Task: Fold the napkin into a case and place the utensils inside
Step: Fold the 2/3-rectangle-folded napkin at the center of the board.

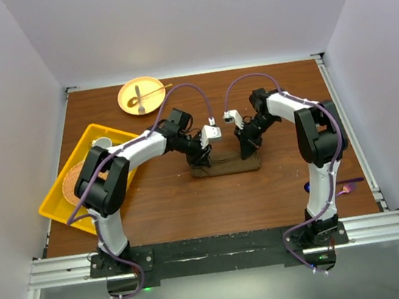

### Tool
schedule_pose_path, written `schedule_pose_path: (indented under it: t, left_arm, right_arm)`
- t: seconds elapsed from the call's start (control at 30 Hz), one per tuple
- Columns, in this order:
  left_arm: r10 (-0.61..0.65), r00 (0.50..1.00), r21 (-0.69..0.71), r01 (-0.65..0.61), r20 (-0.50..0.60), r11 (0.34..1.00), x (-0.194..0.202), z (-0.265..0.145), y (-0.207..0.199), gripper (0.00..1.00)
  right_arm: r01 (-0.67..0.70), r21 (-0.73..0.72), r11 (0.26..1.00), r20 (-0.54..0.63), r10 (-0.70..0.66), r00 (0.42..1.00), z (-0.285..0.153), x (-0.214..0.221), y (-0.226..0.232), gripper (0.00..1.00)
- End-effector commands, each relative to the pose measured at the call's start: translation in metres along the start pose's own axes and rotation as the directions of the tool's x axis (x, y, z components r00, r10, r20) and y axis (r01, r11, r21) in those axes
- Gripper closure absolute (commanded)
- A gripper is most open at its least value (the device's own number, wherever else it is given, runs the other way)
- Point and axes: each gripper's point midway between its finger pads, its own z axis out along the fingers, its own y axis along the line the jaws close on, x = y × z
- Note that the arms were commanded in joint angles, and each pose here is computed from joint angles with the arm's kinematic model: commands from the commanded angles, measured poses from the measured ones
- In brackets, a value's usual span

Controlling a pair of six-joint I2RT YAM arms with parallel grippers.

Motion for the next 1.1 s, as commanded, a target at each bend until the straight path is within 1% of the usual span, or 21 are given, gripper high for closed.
schedule_pose_path:
  t: [0.0, 0.03, 0.07, 0.13, 0.17, 0.23, 0.27, 0.33, 0.43, 0.47, 0.57, 0.63, 0.7, 0.83, 0.93, 0.97, 1.07]
  left_arm:
    - [0.050, 0.996, 0.013, -0.051, 0.072, 0.999, -0.036, -0.012, -0.004, 0.69]
    - [0.042, 0.997, 0.018, -0.043, 0.067, 0.999, -0.035, -0.012, -0.003, 0.71]
    - [0.037, 0.997, 0.022, -0.038, 0.063, 0.999, -0.036, -0.010, -0.003, 0.76]
    - [0.020, 0.998, 0.029, -0.022, 0.056, 0.999, -0.036, -0.008, 0.001, 0.82]
    - [0.007, 0.998, 0.026, -0.008, 0.055, 1.000, -0.035, -0.008, 0.005, 0.88]
    - [-0.046, 0.997, 0.020, 0.045, 0.064, 0.999, -0.031, -0.006, 0.015, 0.93]
    - [-0.084, 0.994, 0.021, 0.082, 0.072, 0.996, -0.031, -0.006, 0.017, 0.97]
    - [-0.134, 0.988, 0.007, 0.134, 0.074, 0.991, -0.020, -0.002, 0.032, 1.00]
    - [-0.242, 0.967, -0.003, 0.243, 0.074, 0.970, -0.001, 0.007, 0.052, 1.00]
    - [-0.302, 0.949, 0.005, 0.303, 0.085, 0.953, -0.002, 0.009, 0.056, 1.00]
    - [-0.420, 0.904, 0.008, 0.421, 0.080, 0.907, 0.017, 0.019, 0.069, 1.00]
    - [-0.466, 0.883, 0.006, 0.466, 0.053, 0.885, 0.032, 0.025, 0.071, 1.00]
    - [-0.489, 0.872, 0.010, 0.489, 0.024, 0.872, 0.043, 0.028, 0.067, 1.00]
    - [-0.506, 0.862, 0.035, 0.506, -0.011, 0.862, 0.049, 0.024, 0.051, 1.00]
    - [-0.491, 0.870, 0.068, 0.492, -0.041, 0.868, 0.052, 0.015, 0.026, 1.00]
    - [-0.475, 0.879, 0.085, 0.477, -0.042, 0.875, 0.052, 0.008, 0.014, 1.00]
    - [-0.467, 0.883, 0.118, 0.469, -0.044, 0.875, 0.053, -0.005, -0.016, 1.00]
  right_arm:
    - [0.049, -0.009, 0.999, 0.036, -0.048, 0.998, -0.013, -0.009, 0.010, 1.00]
    - [0.040, -0.009, 0.999, 0.034, -0.040, 0.999, -0.013, -0.007, 0.007, 1.00]
    - [0.030, -0.005, 1.000, 0.034, -0.030, 0.999, -0.012, -0.008, 0.005, 1.00]
    - [0.009, 0.002, 1.000, 0.040, -0.009, 0.999, -0.014, -0.007, -0.001, 1.00]
    - [-0.003, 0.002, 1.000, 0.037, 0.003, 0.999, -0.014, -0.007, -0.004, 1.00]
    - [-0.012, 0.005, 1.000, 0.040, 0.012, 0.999, -0.015, -0.009, -0.008, 1.00]
    - [-0.032, -0.004, 0.999, 0.033, 0.032, 0.999, -0.012, -0.007, -0.009, 1.00]
    - [-0.039, -0.008, 0.999, 0.026, 0.039, 0.999, -0.012, -0.007, -0.012, 1.00]
    - [-0.073, -0.015, 0.997, 0.005, 0.073, 0.997, -0.006, -0.002, -0.017, 1.00]
    - [-0.082, -0.016, 0.997, 0.000, 0.082, 0.997, -0.004, -0.001, -0.018, 1.00]
    - [-0.127, -0.014, 0.992, -0.017, 0.127, 0.992, 0.000, 0.000, -0.025, 1.00]
    - [-0.160, -0.006, 0.987, -0.025, 0.159, 0.987, 0.002, 0.001, -0.029, 1.00]
    - [-0.180, -0.003, 0.984, -0.043, 0.180, 0.983, 0.005, 0.006, -0.031, 1.00]
    - [-0.198, -0.010, 0.980, -0.079, 0.197, 0.977, 0.007, 0.017, -0.027, 1.00]
    - [-0.184, -0.015, 0.983, -0.079, 0.183, 0.980, 0.007, 0.020, -0.018, 1.00]
    - [-0.179, -0.020, 0.984, -0.080, 0.177, 0.981, 0.007, 0.021, -0.014, 1.00]
    - [-0.151, -0.056, 0.987, -0.077, 0.147, 0.986, 0.016, 0.016, 0.004, 1.00]
